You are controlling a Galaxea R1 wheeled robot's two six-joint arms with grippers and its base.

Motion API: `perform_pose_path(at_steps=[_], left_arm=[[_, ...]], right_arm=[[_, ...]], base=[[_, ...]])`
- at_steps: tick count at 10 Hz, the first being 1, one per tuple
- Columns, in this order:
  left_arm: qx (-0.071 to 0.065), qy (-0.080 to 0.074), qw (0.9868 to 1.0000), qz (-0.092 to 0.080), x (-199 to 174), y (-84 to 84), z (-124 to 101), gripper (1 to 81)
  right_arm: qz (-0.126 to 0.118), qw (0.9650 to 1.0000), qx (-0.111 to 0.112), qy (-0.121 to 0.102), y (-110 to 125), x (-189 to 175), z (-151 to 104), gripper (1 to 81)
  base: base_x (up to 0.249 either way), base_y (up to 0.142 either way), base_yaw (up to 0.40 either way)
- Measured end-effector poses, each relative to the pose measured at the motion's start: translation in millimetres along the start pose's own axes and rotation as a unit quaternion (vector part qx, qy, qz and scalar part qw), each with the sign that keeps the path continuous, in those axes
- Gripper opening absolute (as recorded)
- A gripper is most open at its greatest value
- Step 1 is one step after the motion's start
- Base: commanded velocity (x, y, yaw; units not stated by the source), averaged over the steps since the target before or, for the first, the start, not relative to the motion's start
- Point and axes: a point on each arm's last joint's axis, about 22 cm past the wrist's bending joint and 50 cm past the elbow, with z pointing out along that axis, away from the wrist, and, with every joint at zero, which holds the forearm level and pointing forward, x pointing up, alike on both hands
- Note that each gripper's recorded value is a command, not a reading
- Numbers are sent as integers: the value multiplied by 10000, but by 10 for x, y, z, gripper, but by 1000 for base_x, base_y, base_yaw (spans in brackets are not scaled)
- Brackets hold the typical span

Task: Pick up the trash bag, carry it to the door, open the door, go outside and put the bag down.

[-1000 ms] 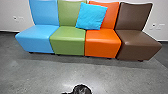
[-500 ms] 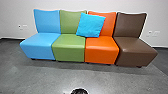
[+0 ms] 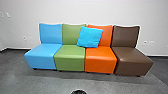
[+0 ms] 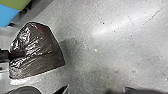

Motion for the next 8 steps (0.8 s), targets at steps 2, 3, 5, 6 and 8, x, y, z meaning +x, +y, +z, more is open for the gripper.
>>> perform_pose_path(at_steps=[2,3,5,6,8], left_arm=[[-12,106,9999,77,39,116,-405,10],[-65,157,9997,154,50,214,-611,10],[-155,255,9991,301,59,329,-1076,10],[-150,300,9989,321,14,284,-1313,10],[-13,356,9991,227,-222,-1,-1752,10]], right_arm=[[-109,9998,43,166,-185,98,-217,811],[-159,9996,78,198,-281,90,-292,811],[-235,9992,171,261,-491,59,-399,811],[-269,9990,192,288,-567,39,-454,811],[-322,9985,265,343,-750,-25,-515,811]], base=[[0,0,0],[0,0,0],[0,0,0],[0,0,0],[0,0,0]])
